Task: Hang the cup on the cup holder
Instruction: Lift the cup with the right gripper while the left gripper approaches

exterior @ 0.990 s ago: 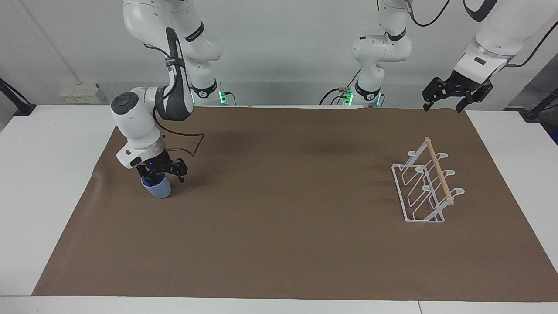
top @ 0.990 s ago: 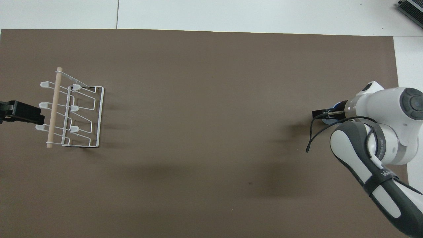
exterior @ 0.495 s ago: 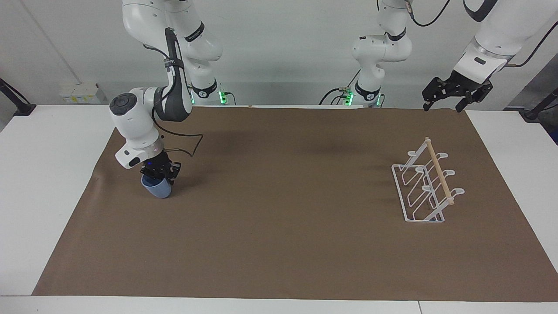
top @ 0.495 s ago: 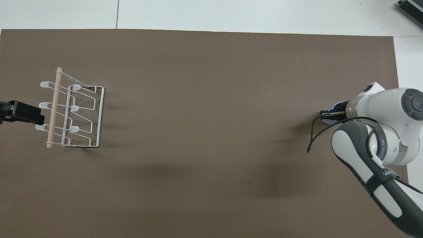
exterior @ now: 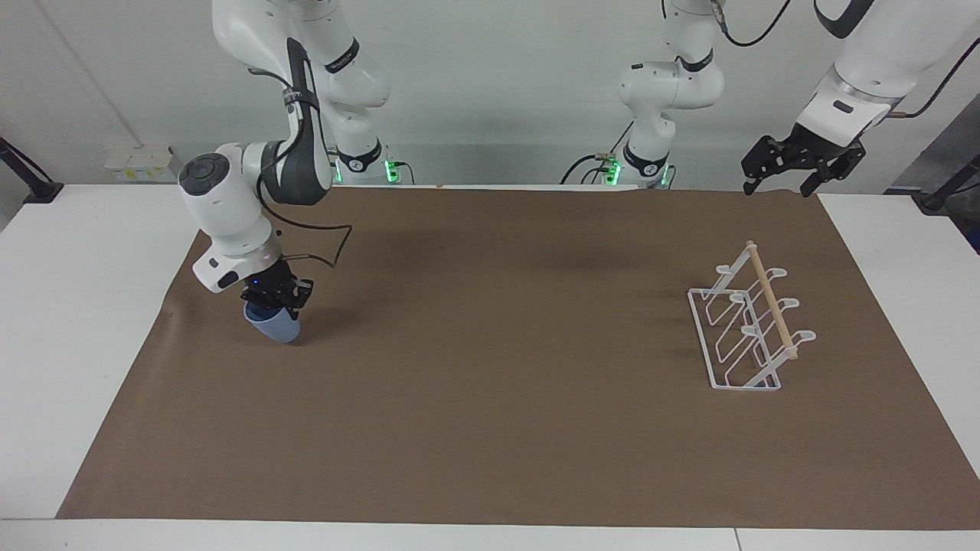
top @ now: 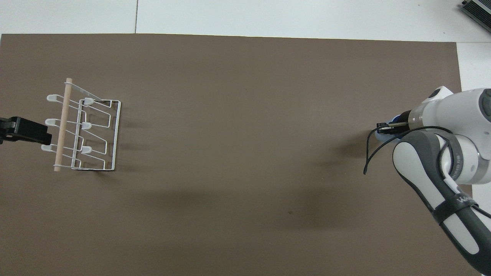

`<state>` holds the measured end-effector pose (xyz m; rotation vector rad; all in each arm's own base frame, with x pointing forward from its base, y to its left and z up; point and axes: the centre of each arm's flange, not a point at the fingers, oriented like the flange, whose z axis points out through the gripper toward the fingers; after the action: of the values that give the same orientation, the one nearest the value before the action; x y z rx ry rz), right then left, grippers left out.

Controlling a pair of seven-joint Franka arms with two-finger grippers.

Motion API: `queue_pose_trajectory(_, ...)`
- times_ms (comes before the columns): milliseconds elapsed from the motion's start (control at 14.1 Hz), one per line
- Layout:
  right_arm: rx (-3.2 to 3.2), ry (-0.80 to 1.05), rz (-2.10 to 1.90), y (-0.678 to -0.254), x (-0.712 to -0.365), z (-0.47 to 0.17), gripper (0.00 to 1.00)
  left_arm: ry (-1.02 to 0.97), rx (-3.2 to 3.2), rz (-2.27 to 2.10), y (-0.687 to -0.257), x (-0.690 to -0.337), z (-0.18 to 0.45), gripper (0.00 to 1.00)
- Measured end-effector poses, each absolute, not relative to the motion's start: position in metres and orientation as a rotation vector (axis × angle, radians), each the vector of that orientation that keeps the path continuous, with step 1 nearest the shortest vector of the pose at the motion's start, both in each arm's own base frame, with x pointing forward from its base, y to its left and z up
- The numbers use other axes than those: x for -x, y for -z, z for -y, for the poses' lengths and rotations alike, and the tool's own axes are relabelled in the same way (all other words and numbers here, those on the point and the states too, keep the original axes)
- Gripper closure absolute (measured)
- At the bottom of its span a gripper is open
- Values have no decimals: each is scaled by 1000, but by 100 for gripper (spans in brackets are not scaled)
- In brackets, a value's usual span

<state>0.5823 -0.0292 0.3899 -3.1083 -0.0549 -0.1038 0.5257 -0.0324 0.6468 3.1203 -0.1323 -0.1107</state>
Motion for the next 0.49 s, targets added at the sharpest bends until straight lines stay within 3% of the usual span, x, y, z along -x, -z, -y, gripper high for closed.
queue_pose_trajectory(283,3086,144,67,-426,-584,12,95,110,-3120,132,-647,-526,32,0)
queue_pose_trajectory(495,2989,148,81,-480,-582,-26,95,110,-3120,135,-647,-526,33,0)
